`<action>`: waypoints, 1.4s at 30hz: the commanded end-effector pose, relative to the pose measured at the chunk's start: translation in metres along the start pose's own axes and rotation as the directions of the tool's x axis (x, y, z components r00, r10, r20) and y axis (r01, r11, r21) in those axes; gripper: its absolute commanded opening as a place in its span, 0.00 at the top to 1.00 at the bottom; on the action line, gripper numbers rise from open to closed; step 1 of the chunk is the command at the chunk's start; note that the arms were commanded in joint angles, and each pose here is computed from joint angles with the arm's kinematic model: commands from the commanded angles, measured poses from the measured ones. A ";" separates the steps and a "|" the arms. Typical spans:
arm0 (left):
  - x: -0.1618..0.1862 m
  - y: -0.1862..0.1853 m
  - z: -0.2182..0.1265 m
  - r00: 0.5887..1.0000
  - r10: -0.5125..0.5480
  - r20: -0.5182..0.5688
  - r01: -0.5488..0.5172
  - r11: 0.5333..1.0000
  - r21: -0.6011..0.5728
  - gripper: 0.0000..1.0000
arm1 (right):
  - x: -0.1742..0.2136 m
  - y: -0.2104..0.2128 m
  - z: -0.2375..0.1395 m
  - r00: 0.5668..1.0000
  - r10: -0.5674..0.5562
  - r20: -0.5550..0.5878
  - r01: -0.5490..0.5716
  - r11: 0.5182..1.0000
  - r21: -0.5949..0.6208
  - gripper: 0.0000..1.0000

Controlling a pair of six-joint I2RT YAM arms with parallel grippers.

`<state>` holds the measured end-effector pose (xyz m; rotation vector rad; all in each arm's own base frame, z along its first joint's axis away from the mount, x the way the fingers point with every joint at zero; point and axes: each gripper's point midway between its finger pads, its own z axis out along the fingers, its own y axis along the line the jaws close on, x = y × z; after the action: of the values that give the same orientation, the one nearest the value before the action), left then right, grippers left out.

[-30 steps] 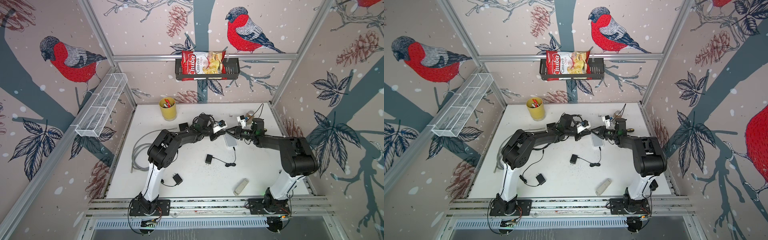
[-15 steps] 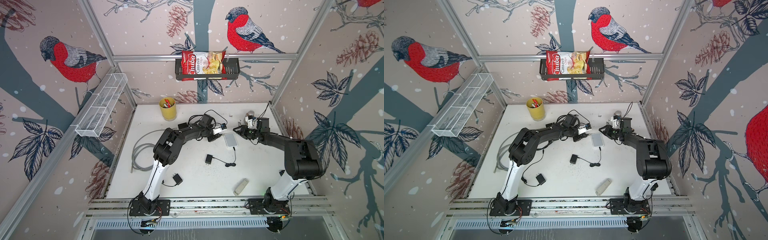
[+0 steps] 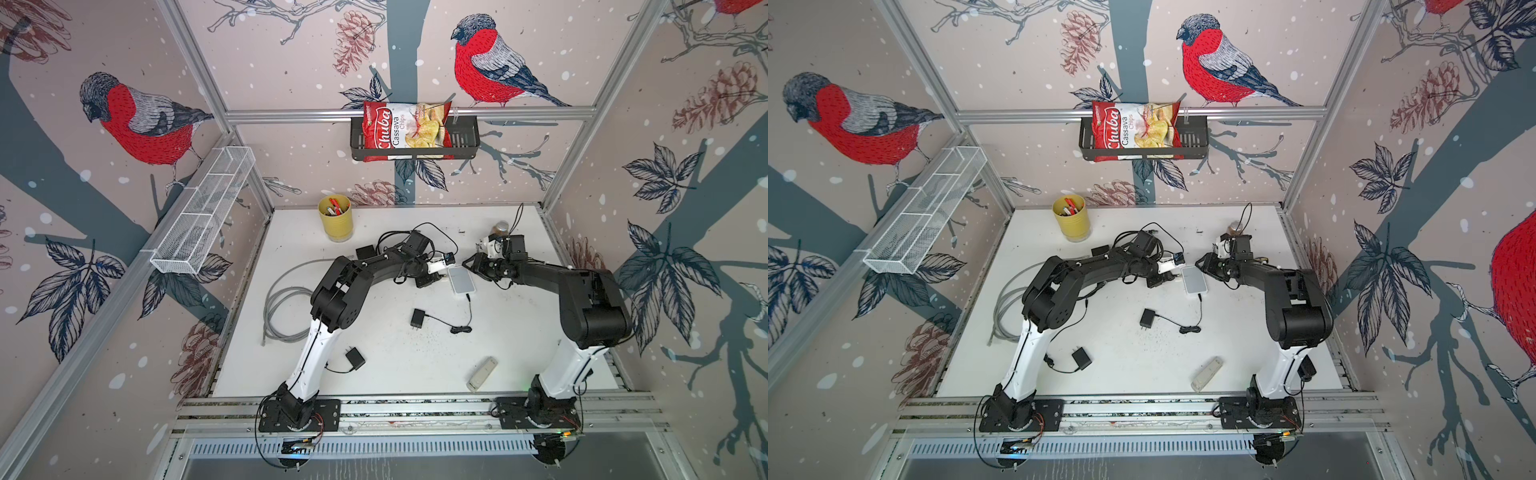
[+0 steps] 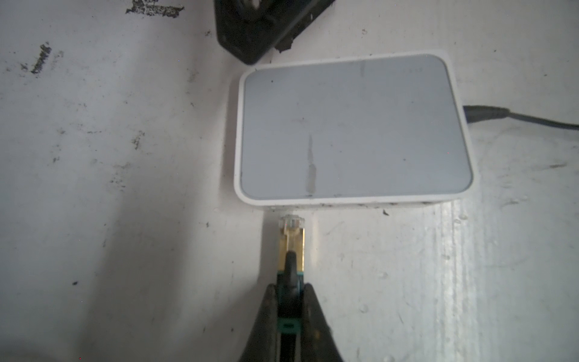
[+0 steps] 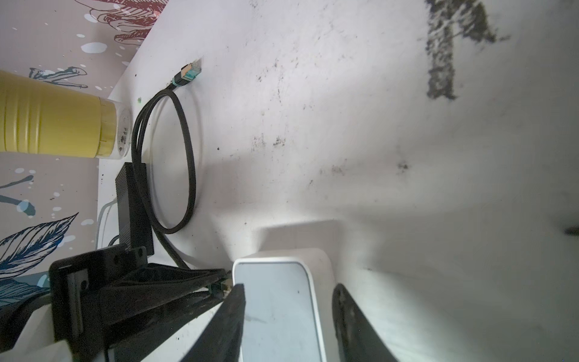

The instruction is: Insert the plug into the switch port

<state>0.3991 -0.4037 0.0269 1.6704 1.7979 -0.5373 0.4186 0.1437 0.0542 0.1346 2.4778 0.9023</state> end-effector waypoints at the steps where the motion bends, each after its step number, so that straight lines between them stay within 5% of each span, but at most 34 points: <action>1: 0.000 0.000 0.000 1.000 0.004 -0.007 -0.004 1.000 -0.010 1.00 | 0.003 -0.002 0.002 1.000 -0.019 -0.011 0.019 1.000 0.017 0.53; 31: -0.020 -0.004 0.003 0.998 0.060 0.002 -0.060 0.998 -0.032 1.00 | 0.032 -0.002 0.016 0.993 -0.087 -0.080 0.090 0.995 0.035 0.58; 42: -0.024 0.004 0.003 0.998 0.062 -0.016 -0.063 0.996 -0.059 1.00 | 0.055 -0.006 0.028 0.963 -0.175 -0.207 0.204 0.970 0.130 0.65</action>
<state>0.4036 -0.4068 0.0279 1.7006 1.8321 -0.3955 0.4199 0.1606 0.0323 -0.0829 2.5264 0.6471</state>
